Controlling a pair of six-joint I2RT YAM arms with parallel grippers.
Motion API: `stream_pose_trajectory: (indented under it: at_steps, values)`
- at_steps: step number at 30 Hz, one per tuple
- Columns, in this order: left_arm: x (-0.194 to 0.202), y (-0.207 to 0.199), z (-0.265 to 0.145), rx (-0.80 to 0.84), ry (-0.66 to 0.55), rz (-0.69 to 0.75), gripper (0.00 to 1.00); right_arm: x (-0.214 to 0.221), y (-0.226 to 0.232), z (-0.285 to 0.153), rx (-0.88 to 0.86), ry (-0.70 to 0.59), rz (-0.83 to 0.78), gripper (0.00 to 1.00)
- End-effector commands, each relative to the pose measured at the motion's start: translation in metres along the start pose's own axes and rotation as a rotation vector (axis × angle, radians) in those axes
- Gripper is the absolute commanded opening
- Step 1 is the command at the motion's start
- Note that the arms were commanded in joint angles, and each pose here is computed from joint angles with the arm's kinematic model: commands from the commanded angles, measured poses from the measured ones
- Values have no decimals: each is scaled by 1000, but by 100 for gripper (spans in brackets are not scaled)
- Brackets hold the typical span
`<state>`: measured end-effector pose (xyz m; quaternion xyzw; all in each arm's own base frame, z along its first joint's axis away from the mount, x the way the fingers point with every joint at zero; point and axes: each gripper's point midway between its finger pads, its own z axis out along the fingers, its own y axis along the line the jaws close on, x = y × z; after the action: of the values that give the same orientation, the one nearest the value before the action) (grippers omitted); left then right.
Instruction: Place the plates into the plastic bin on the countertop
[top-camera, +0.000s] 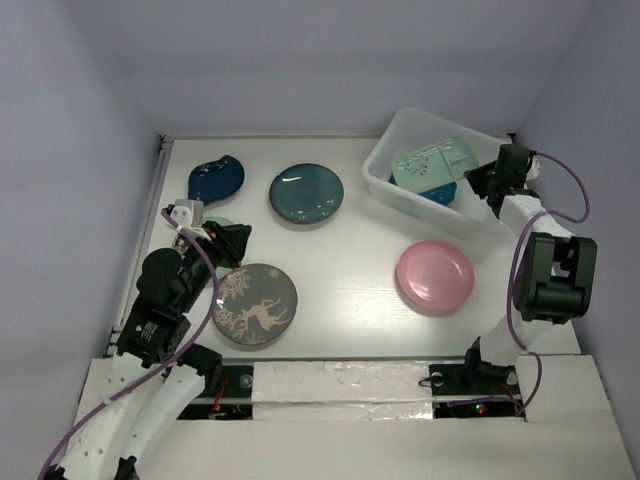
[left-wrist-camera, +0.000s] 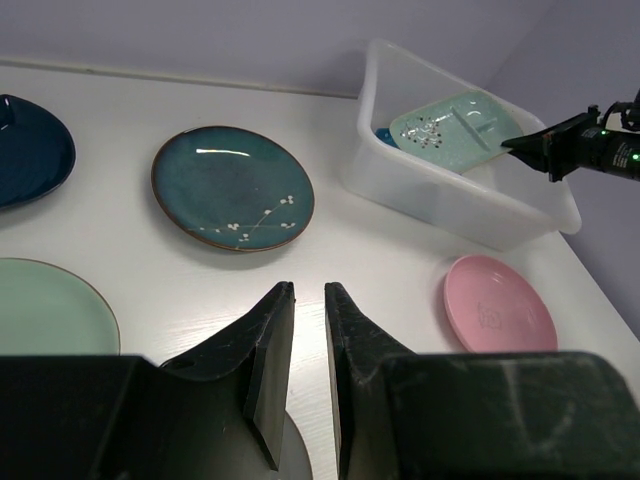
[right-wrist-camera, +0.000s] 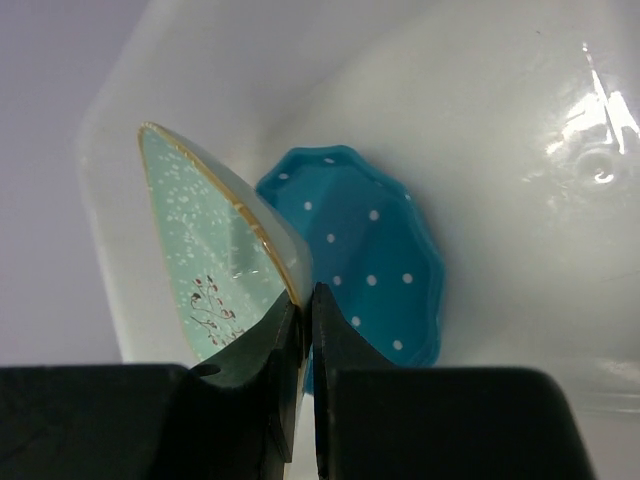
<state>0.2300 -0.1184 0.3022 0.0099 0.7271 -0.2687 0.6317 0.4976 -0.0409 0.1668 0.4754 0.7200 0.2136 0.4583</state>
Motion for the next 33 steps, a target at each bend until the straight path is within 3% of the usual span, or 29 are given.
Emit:
stream_pose_trajectory:
  at_steps: [1, 10, 16, 17, 18, 26, 29, 33]
  values:
    - [-13, -6, 0, 19, -39, 1, 17, -26, 52, 1, -150, -69, 25, 0]
    - [-14, -7, -1, 22, -42, 2, 17, -11, 21, 29, -45, -24, -20, 0]
    - [-15, -7, -2, 23, -46, 2, 17, -4, 8, 37, 4, 3, -55, 21]
    - [-16, -8, -3, 25, -50, 2, 17, 0, 1, 36, 28, 19, -62, 33]
    - [-15, -7, -2, 25, -49, 0, 17, 1, -2, 36, 33, 23, -65, 37]
    - [-15, -7, -4, 25, -50, 2, 17, 2, -14, 27, 56, 0, -86, 60]
    - [-17, -8, -4, 27, -54, 0, 17, -12, 0, 10, 28, -47, -110, 73]
    - [-17, -8, -5, 27, -56, 2, 17, -33, 19, -16, 1, -110, -153, 81]
